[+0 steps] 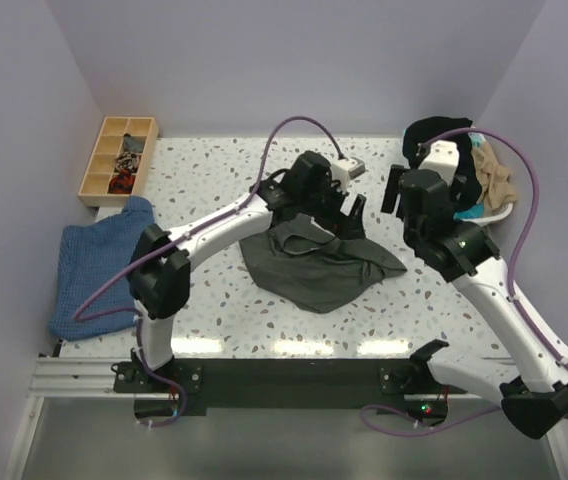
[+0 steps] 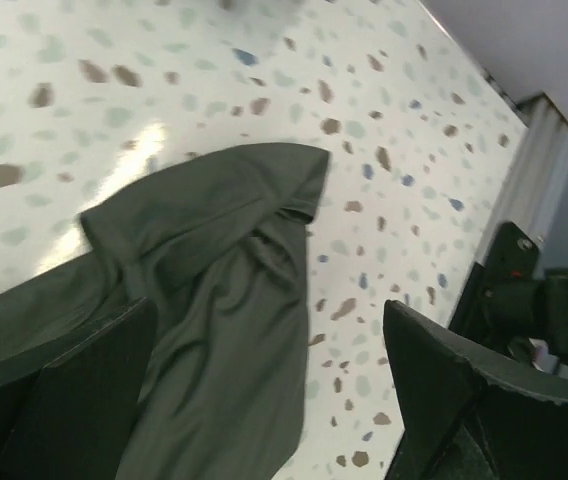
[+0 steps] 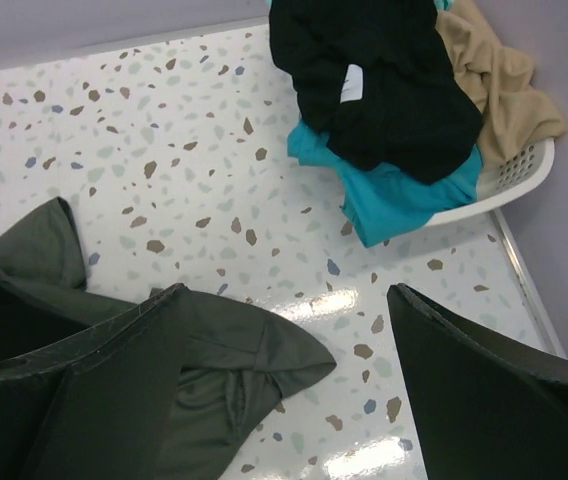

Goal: Fold and stack the t-shirts
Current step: Flatten the tshirt out

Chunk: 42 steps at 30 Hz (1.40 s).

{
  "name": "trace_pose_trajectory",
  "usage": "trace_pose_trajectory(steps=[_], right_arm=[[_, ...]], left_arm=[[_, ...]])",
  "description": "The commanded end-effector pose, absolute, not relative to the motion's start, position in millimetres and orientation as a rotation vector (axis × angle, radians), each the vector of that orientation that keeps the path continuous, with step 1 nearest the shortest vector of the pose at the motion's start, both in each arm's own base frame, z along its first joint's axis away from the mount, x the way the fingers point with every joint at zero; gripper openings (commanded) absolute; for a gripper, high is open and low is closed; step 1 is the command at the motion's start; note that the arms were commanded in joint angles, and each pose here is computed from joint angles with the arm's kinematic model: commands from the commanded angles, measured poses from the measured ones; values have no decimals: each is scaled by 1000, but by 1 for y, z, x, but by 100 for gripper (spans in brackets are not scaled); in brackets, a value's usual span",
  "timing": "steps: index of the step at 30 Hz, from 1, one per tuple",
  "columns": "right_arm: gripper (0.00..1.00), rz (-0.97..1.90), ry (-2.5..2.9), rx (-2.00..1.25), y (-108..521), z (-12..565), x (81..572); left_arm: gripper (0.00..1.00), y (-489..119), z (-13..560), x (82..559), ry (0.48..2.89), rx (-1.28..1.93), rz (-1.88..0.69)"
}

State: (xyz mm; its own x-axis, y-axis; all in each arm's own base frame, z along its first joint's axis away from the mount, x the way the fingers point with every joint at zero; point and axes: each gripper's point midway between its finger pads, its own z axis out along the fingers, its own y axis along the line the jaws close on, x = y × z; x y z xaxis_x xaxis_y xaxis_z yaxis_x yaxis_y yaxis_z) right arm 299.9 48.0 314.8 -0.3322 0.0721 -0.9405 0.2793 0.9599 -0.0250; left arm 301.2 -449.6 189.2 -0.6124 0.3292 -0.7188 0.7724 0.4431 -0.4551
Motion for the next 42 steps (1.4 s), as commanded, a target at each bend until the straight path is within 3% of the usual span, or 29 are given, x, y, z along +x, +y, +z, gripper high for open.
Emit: trace_pose_trajectory(steps=[1,2,3,7,10,17,28,42], right_arm=[[84,-240,1955,202,60,299,316],[84,-238,1992,174,68,287,323],[84,-214,2024,140,77,277,327],[83,-50,2168,-68,131,231,349],[82,84,2261,-229,170,196,359],[80,357,2345,-469,234,168,370],[77,745,2431,-557,308,144,343],[69,714,2532,-504,330,86,339]], left_arm=[[100,-371,308,369,1863,522,-778],[100,-351,286,373,1912,460,-726],[100,-330,308,375,1870,360,-731],[100,-242,288,399,1887,109,-485],[100,-213,255,400,1962,60,-312],[100,-194,169,388,2119,-71,-250],[100,-144,124,395,2185,-285,-185],[100,-142,106,402,2221,-281,-213]])
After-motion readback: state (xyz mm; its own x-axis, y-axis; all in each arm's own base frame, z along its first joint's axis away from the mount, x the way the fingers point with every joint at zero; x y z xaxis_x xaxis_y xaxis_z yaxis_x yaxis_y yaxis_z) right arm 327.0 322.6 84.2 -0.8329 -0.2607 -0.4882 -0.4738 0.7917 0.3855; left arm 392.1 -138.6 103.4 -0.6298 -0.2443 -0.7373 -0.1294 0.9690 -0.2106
